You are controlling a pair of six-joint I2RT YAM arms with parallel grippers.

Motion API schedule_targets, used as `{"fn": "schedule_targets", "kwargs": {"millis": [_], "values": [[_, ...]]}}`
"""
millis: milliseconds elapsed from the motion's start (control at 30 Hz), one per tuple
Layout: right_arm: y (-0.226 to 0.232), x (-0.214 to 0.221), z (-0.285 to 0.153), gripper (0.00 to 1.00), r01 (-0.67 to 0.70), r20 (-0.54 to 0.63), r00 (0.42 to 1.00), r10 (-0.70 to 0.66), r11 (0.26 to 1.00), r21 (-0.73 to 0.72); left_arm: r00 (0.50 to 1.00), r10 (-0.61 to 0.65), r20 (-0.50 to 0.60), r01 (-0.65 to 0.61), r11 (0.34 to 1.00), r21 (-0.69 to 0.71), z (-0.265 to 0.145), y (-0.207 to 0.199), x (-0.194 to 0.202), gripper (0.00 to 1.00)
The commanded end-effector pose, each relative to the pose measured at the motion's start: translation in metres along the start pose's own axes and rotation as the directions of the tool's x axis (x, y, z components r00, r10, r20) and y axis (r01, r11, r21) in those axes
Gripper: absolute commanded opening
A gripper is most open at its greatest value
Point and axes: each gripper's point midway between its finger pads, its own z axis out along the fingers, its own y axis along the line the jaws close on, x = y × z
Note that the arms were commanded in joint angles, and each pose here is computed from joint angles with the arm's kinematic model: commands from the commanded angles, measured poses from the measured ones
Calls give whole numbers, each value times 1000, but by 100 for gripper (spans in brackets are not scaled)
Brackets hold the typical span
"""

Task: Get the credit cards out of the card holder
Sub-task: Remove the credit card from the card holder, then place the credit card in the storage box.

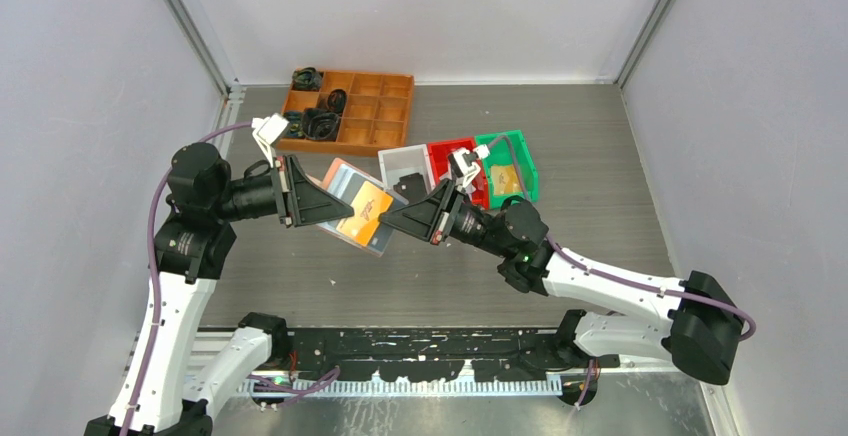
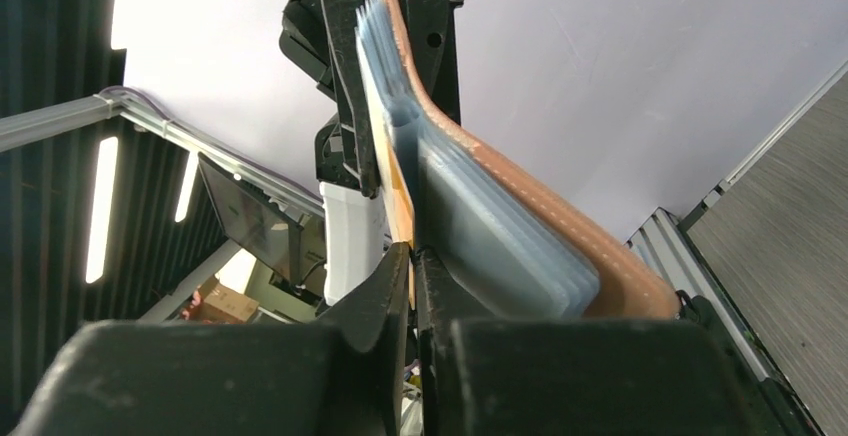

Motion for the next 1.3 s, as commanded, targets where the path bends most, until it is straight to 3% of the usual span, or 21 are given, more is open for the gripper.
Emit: {"fn": "schedule_targets", "kwargs": {"millis": [0, 100, 267, 400, 600, 733, 900, 1067, 1267], "values": [[4, -3, 4, 20, 8, 17, 1000, -8, 1000, -9, 994, 106, 26, -107, 993, 56, -4, -24, -7, 3], [15, -4, 12, 33, -8, 9, 1000, 8, 998, -56, 994, 104, 28, -106, 993, 54, -4, -24, -8, 0], [23, -6, 22, 37, -20, 1, 1000, 20, 995, -95, 994, 110, 25, -111, 992, 56, -4, -25, -7, 0], [32, -7, 20, 28, -21, 5, 1000, 22, 991, -129, 992, 123, 24, -124, 991, 53, -5, -25, -6, 0], [36, -7, -1, 2, 15, 18, 1000, -13, 993, -113, 986, 163, 23, -164, 986, 21, -6, -16, -6, 0], [23, -12, -18, 1, 54, 16, 998, -54, 998, -21, 982, 190, 19, -190, 982, -21, -7, -9, -7, 2], [-10, -34, -61, 0, 127, 27, 990, -136, 970, 208, 969, 248, 14, -248, 968, -31, -11, -12, -9, 2], [-54, -69, -121, 0, 157, 51, 973, -225, 808, 567, 956, 293, -12, -293, 955, 42, -15, -27, -1, 2], [-84, -107, -168, 0, 188, -43, 952, -302, 471, 862, 938, 345, -30, -337, 929, 152, -21, -53, 9, 2]]}}
